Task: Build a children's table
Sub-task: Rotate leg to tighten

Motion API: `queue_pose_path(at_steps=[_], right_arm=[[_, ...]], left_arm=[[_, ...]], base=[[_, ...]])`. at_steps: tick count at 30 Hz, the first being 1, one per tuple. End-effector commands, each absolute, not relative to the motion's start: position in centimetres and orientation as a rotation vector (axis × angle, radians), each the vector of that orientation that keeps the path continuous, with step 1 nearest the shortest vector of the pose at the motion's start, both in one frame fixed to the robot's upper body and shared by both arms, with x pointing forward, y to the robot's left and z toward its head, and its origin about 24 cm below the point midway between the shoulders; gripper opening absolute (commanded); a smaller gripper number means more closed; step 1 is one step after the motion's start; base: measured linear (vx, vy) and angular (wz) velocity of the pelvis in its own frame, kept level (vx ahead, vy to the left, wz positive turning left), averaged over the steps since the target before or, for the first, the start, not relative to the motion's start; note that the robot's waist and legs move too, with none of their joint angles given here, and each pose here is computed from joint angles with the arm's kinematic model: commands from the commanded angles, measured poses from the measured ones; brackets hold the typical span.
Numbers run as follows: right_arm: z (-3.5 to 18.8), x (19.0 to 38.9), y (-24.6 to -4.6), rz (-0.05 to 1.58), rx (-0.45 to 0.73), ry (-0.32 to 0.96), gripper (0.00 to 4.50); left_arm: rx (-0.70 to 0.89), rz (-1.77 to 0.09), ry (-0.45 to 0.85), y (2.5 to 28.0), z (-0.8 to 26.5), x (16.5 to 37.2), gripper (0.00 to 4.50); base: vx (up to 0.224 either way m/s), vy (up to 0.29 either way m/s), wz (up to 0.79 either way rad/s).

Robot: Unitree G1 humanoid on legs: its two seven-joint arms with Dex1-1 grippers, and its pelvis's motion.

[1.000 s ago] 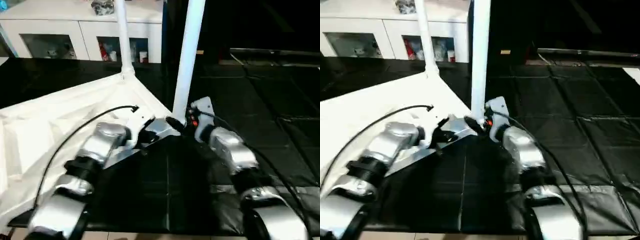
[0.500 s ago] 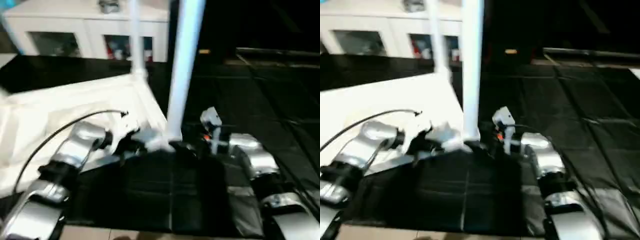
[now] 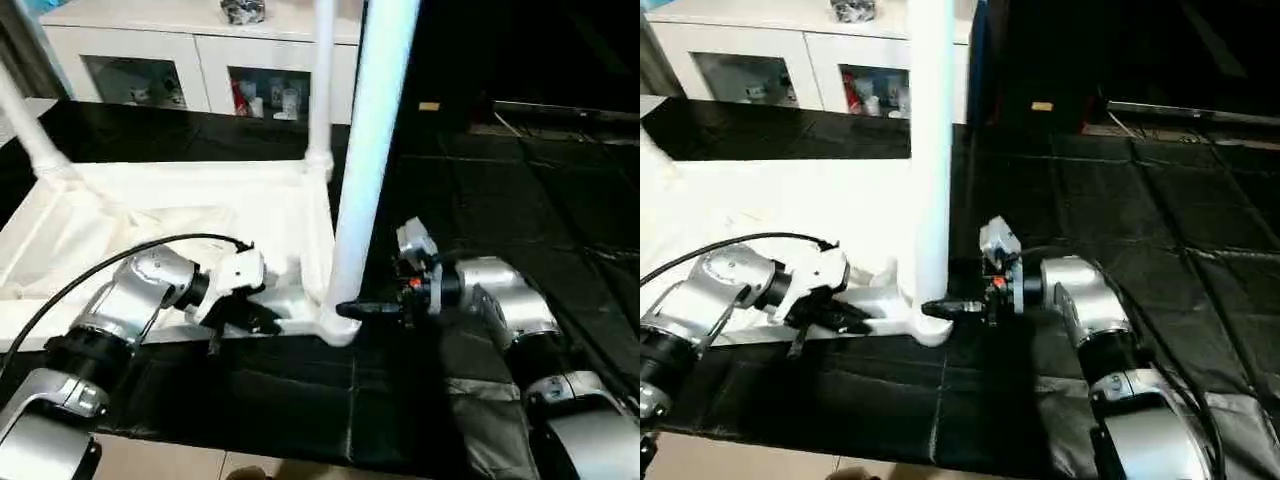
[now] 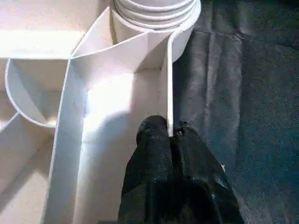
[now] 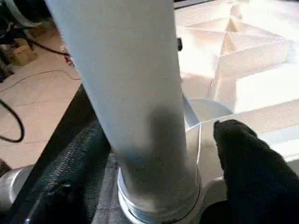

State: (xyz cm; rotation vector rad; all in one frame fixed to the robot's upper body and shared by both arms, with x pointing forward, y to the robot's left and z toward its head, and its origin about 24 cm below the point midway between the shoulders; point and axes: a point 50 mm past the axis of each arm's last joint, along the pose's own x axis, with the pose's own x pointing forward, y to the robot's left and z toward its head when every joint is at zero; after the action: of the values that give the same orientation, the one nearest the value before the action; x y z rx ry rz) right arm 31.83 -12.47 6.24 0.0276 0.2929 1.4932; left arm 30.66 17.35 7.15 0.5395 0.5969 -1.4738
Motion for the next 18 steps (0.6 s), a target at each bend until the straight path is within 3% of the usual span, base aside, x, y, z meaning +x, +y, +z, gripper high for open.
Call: queue_pose_path(at_steps=[1, 8, 14, 18], right_arm=[[6.75, 32.05, -12.52, 1.519, 0.016, 0.288, 3.29], [6.65, 32.00, -12.38, 1.547, 0.013, 0.301, 2.79], [6.61, 31.92, -12.32, 1.563, 0.026, 0.308, 2.11], [6.55, 31.83, -12.12, 1.574, 0.031, 0.308, 2.06]], left_arm=[[0.572, -1.560, 0.563, 16.37, 7.88, 30.37, 0.00], [0.580, -1.569, 0.564, 16.23, 7.77, 30.34, 0.00], [0.581, -1.563, 0.566, 16.21, 7.71, 30.43, 0.00], [0.577, -1.557, 0.569, 16.28, 7.59, 30.44, 0.00]], base=[[0.000, 0.000, 0.00], [0.000, 0.000, 0.00], [0.000, 0.000, 0.00], [0.000, 0.000, 0.00]])
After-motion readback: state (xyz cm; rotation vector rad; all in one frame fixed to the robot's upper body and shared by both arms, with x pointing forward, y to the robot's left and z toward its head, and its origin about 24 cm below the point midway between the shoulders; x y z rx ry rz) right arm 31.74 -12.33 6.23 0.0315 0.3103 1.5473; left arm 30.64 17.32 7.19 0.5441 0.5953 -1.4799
